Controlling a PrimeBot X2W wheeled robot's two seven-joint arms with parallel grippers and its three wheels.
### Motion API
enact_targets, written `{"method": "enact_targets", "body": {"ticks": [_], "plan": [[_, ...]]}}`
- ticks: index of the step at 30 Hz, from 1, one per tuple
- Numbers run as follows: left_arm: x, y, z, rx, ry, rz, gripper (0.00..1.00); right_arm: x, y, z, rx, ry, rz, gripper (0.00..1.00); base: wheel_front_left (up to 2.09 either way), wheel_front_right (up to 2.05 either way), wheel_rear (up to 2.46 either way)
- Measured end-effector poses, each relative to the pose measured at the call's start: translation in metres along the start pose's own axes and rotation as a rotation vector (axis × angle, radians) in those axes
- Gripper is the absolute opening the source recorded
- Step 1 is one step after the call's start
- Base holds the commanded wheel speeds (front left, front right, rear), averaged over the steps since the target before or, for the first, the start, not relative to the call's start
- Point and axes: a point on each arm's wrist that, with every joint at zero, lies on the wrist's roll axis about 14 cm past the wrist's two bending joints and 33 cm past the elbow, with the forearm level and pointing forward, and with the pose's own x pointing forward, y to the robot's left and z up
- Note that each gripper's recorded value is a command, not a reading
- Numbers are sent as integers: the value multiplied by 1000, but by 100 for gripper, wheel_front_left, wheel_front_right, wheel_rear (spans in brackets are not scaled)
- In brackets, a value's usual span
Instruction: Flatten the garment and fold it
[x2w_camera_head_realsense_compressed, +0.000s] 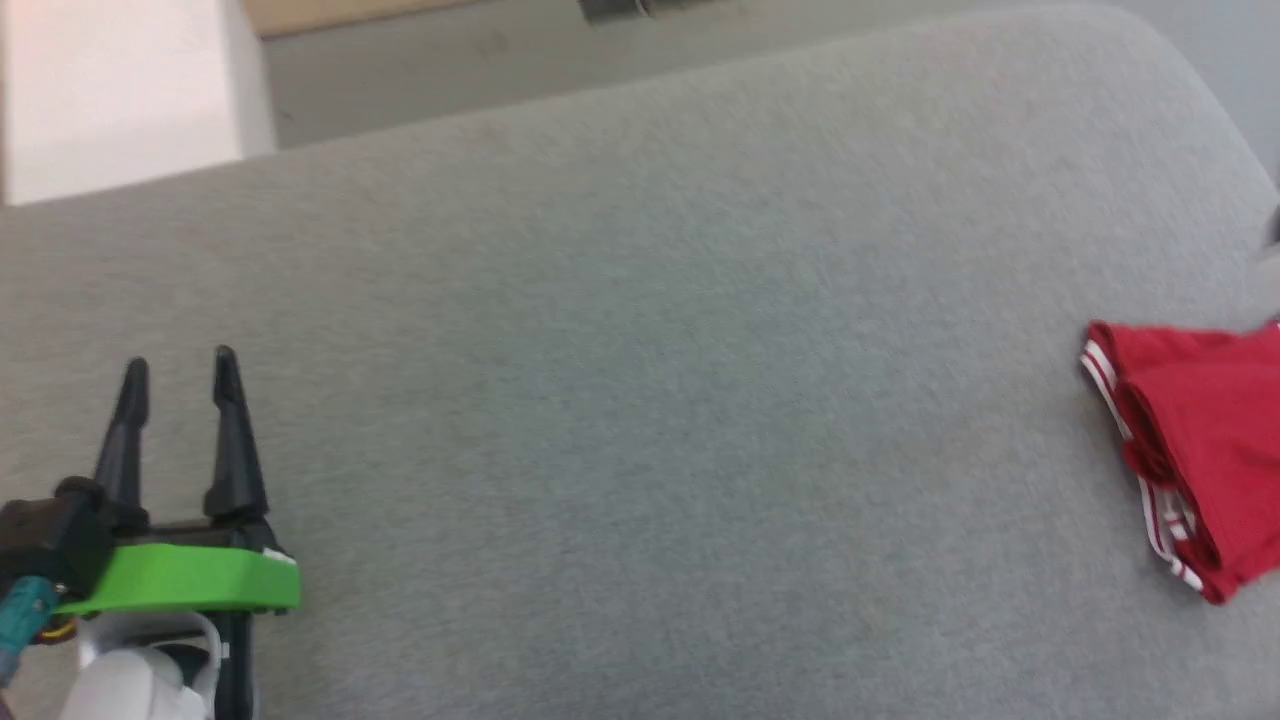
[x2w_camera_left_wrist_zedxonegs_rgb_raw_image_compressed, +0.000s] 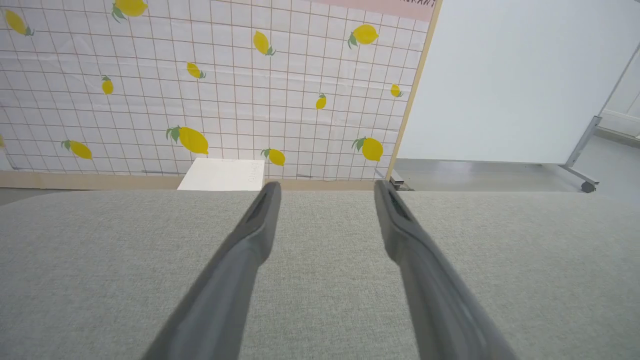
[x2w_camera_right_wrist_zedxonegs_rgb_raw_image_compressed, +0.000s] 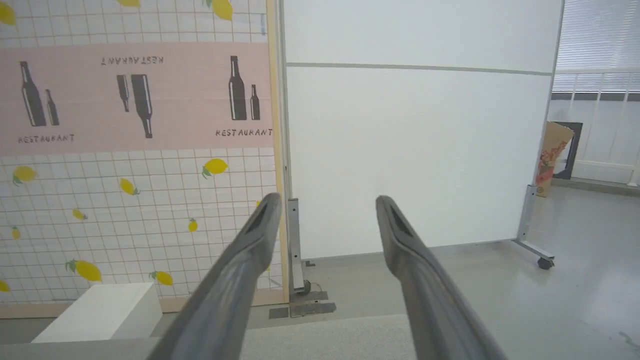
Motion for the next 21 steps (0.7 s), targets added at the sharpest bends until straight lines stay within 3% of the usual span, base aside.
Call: {"method": "enact_targets", "body": {"ticks": [5,9,21], "plan": [[-21,13,25,16,-51,65,100,-16,61,-3,154,-84,85,100,0,0,0],[-38,24,41,33,-88,119,100,-25,91,-1,213,-154,130,100,0,0,0],[-75,31,62,54,-137,205,100,-71,134,-80,315,45,200,100,0,0,0]]}}
